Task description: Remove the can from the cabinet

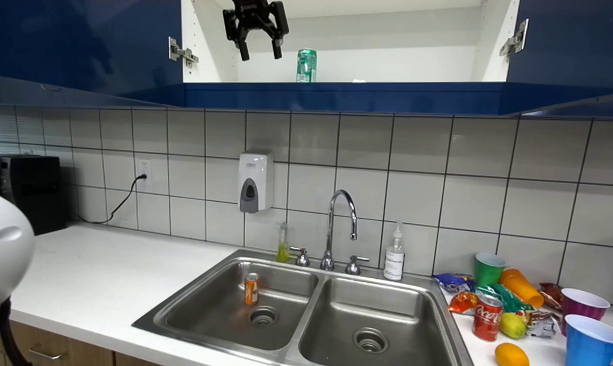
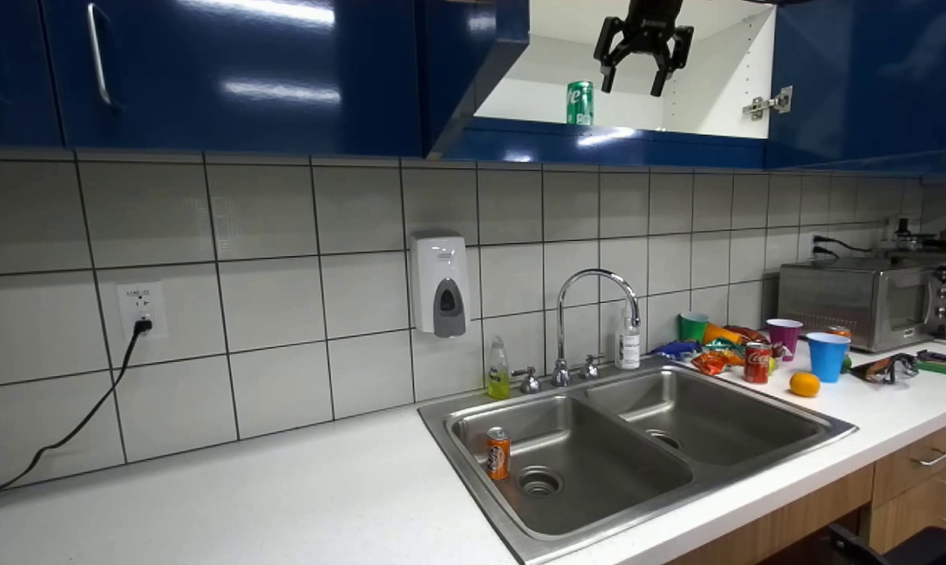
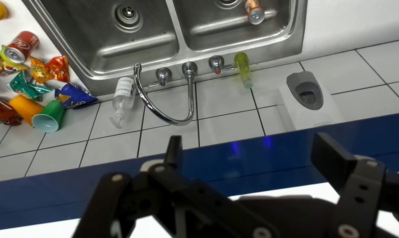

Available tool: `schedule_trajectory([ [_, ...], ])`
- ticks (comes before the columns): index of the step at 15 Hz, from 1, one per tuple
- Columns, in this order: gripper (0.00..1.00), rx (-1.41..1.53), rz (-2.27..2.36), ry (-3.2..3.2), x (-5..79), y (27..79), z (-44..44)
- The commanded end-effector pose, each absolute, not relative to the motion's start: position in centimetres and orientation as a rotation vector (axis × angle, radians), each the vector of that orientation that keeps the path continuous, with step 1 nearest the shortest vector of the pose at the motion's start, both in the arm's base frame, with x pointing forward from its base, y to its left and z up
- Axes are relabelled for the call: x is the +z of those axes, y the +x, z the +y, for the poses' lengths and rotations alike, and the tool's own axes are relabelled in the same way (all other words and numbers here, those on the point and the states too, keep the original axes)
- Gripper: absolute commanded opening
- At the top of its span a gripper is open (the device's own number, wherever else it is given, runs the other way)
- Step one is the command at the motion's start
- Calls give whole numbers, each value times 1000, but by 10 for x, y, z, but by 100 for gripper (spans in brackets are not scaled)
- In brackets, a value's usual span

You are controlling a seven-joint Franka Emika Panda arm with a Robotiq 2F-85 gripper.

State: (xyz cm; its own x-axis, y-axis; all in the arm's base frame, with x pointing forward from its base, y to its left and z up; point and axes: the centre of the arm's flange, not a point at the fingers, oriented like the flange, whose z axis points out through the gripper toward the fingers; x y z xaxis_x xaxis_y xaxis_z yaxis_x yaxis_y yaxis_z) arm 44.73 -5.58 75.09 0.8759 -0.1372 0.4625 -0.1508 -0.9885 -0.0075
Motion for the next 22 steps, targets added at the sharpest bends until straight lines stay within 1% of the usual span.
schedule_trajectory([
  [1, 100, 789, -242, 2967, 763, 462, -64],
  [5, 100, 801, -274, 2977, 766, 475, -69],
  [6, 100, 789, -256, 2993, 756, 464, -65],
  [19, 100, 790, -260, 2990, 757, 471, -66],
  [22, 100, 827, -265, 2964, 762, 474, -71],
])
